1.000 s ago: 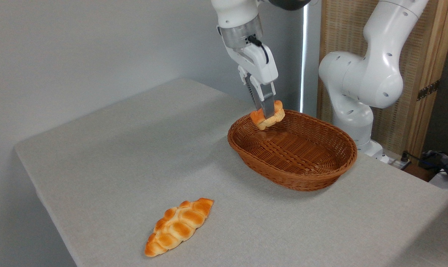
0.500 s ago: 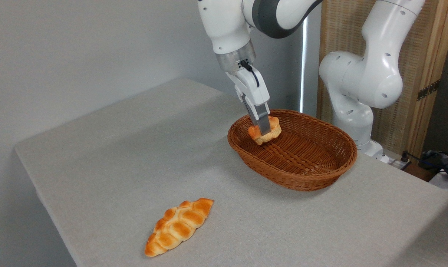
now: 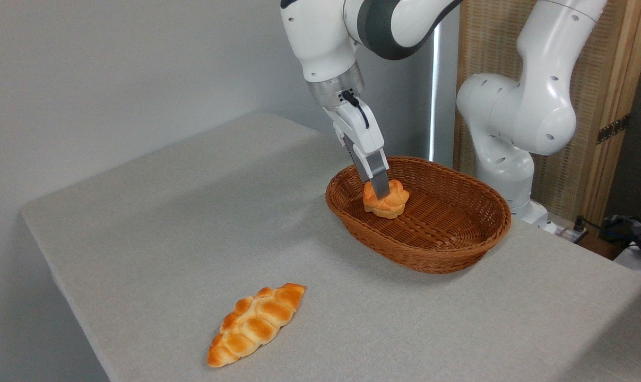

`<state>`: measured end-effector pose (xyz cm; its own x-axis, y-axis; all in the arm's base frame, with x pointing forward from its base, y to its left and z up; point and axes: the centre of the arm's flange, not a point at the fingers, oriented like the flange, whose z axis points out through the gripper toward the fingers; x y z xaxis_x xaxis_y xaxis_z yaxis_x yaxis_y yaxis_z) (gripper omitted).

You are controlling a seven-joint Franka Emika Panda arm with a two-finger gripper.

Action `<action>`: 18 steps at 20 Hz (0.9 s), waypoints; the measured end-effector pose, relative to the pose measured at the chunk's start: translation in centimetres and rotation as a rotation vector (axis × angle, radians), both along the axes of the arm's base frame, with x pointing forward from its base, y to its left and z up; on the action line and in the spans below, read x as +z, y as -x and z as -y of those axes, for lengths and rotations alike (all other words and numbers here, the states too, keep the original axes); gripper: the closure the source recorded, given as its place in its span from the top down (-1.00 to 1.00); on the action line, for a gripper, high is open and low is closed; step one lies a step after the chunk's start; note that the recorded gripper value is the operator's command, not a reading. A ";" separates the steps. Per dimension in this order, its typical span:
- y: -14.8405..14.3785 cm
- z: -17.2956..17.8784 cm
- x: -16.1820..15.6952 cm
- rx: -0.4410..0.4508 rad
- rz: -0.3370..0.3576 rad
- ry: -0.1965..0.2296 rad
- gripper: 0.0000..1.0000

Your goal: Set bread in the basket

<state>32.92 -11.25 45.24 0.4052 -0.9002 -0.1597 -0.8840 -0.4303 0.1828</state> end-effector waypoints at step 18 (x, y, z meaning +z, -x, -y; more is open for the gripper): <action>-18.1 -3.2 16.9 0.349 0.246 0.087 1.00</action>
